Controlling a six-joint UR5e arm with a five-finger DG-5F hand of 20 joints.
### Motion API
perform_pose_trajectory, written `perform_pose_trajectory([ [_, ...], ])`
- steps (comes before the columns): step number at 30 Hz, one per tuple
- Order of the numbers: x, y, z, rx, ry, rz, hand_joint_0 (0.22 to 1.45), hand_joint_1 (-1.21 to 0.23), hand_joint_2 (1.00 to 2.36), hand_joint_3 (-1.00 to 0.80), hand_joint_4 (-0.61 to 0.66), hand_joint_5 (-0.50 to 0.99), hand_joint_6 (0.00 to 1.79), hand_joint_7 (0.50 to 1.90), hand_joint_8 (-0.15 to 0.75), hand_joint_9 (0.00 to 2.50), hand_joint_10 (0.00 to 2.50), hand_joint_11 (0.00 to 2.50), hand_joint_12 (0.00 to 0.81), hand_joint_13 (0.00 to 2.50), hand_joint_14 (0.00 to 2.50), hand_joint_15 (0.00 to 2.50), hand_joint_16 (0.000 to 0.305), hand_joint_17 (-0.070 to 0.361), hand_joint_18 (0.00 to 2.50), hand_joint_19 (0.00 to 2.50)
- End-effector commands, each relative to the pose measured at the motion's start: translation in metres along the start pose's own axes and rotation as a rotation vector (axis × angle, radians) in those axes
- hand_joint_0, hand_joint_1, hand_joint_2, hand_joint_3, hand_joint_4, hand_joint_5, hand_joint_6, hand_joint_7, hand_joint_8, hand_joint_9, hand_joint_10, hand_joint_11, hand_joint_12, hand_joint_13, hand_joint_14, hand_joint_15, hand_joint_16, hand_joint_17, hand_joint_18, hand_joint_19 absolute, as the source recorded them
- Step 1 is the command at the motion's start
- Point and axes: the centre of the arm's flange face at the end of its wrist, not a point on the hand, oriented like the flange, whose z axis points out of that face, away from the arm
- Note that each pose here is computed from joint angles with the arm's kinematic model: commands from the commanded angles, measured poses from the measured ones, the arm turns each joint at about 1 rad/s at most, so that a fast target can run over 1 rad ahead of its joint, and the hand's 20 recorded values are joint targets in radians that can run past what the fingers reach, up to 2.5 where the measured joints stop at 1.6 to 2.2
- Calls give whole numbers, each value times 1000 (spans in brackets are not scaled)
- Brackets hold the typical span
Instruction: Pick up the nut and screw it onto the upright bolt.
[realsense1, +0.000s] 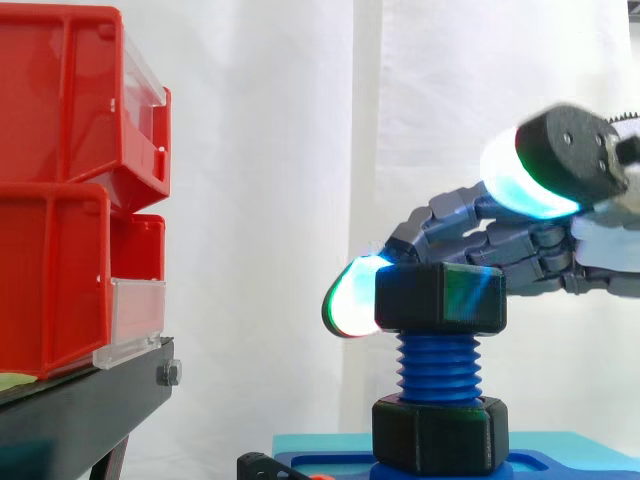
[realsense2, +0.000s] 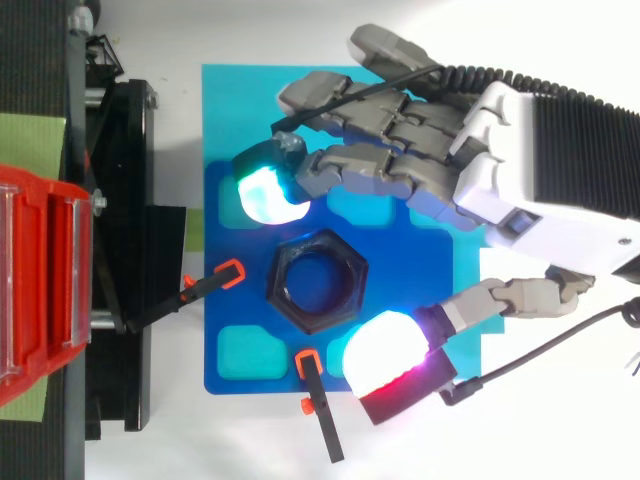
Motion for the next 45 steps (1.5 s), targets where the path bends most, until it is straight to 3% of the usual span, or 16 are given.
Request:
perform_pose_trajectory([
  [1,-6,5,5,-19,-7,-4,367,-122,1000,-500,176,-257,501,599,267,118,0,0,418,49,0,0,66,149,0,0],
  [5,-13,16,13,-48,-20,-23,382,-87,1000,-500,161,-251,501,614,262,115,0,0,411,41,0,0,65,146,0,0],
  [6,-12,23,14,-72,-22,-39,382,-88,1000,-500,159,-250,501,620,263,116,0,0,411,42,0,0,65,146,0,0],
  [10,-11,26,14,-80,-28,-46,393,-98,1000,-500,160,-236,502,690,268,131,0,0,405,44,0,0,64,143,0,0],
  [21,-7,32,12,-82,-21,-47,410,-141,1000,-500,159,-203,502,763,274,170,0,0,399,68,0,0,61,138,0,0],
  [39,-5,28,9,-64,11,-62,413,-154,1000,-500,190,-179,502,815,278,191,0,0,396,81,0,0,60,135,0,0],
  [45,-5,25,9,-63,15,-64,414,-158,1000,-500,225,-162,503,919,284,207,0,0,395,91,0,0,58,130,0,0],
])
